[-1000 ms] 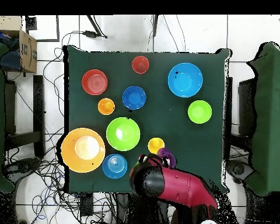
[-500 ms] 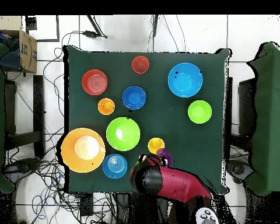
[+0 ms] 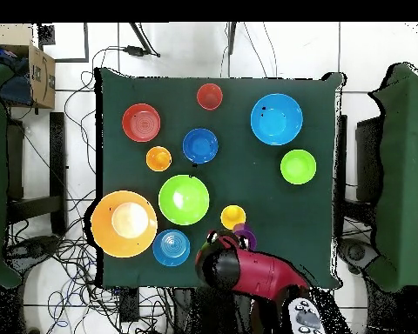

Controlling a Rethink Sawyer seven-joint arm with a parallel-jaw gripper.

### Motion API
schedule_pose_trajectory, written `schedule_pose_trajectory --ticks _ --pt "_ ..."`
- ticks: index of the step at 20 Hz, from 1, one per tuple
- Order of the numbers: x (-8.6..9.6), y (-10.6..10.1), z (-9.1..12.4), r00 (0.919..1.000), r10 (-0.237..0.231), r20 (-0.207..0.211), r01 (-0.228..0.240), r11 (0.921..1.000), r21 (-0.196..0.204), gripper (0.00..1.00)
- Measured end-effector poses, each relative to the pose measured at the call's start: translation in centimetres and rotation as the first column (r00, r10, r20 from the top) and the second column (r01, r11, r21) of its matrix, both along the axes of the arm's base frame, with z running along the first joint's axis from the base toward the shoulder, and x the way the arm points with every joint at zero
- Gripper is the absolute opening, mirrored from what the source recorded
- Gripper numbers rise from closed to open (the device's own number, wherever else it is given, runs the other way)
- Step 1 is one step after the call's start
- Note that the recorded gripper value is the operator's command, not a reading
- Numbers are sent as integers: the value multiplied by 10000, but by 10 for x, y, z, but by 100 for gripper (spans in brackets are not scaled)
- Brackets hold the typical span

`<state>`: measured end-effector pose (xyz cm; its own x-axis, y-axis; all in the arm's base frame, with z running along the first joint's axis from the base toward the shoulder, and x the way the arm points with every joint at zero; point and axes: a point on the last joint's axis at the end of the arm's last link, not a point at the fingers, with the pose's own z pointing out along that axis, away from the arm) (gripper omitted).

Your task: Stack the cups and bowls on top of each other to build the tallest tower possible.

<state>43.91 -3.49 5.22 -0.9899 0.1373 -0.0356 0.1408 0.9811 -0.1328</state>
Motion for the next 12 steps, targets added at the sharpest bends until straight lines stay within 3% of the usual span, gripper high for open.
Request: schedule_pose_trajectory --ticks 12 --pt "-17 1 -24 9999 115 -117 -117 9998 -174 0"
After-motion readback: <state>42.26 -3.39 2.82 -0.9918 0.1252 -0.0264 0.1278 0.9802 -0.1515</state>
